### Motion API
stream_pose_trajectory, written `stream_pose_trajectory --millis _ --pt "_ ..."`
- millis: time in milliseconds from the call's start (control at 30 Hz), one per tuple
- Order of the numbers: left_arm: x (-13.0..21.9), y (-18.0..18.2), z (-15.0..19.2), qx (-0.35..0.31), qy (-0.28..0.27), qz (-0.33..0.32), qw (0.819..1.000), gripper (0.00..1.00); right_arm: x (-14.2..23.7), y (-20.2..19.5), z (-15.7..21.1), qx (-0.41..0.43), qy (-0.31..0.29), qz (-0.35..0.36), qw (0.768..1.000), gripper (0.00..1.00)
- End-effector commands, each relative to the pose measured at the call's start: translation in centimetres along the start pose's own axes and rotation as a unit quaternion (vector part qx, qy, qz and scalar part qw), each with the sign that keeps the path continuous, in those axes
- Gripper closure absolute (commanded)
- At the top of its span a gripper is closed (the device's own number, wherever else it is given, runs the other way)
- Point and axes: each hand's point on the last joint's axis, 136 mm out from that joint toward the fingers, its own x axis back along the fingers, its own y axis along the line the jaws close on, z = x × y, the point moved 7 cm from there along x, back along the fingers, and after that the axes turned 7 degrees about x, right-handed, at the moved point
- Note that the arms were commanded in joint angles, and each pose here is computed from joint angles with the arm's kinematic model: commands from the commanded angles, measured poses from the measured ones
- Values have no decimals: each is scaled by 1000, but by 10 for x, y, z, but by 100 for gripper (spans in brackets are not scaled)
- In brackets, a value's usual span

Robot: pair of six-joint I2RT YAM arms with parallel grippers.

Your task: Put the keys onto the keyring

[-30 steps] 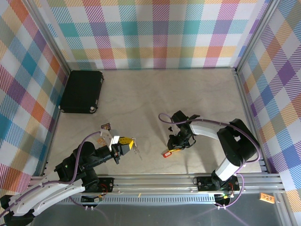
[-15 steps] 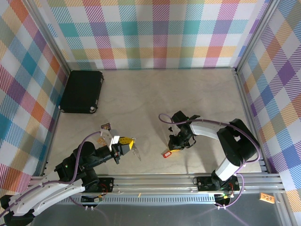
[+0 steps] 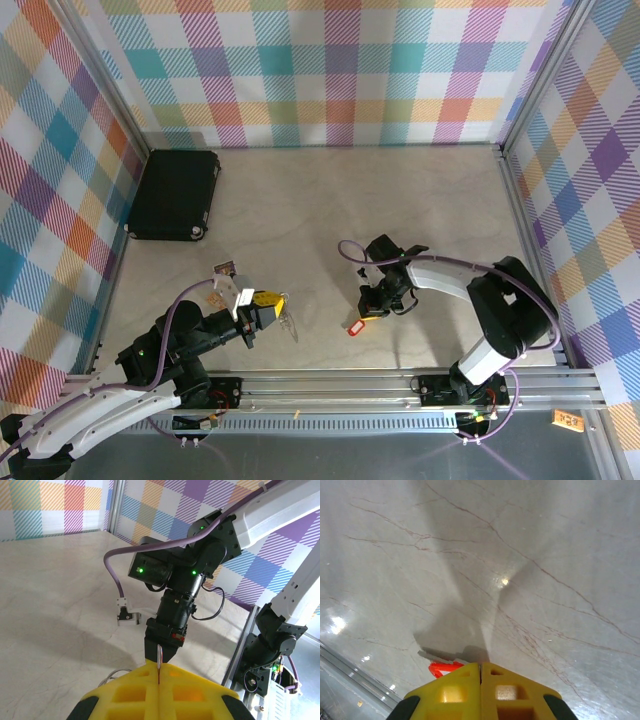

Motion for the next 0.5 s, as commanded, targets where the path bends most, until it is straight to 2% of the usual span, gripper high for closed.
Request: stream_pose_trajectory --millis 0,267,333,467 --pt "1 -7 -10 -6 -22 21 1000 100 4 4 5 23 -5 -2 1000 95" --pt "0 -7 -11 -4 -21 19 1000 100 3 0 7 20 -17 9 1000 93" --pt "-1 -7 -11 -5 -20 19 1000 100 3 3 7 24 -32 3 999 94" --pt "-3 -7 -11 -5 -17 19 1000 100 15 19 7 66 -106 -18 992 96"
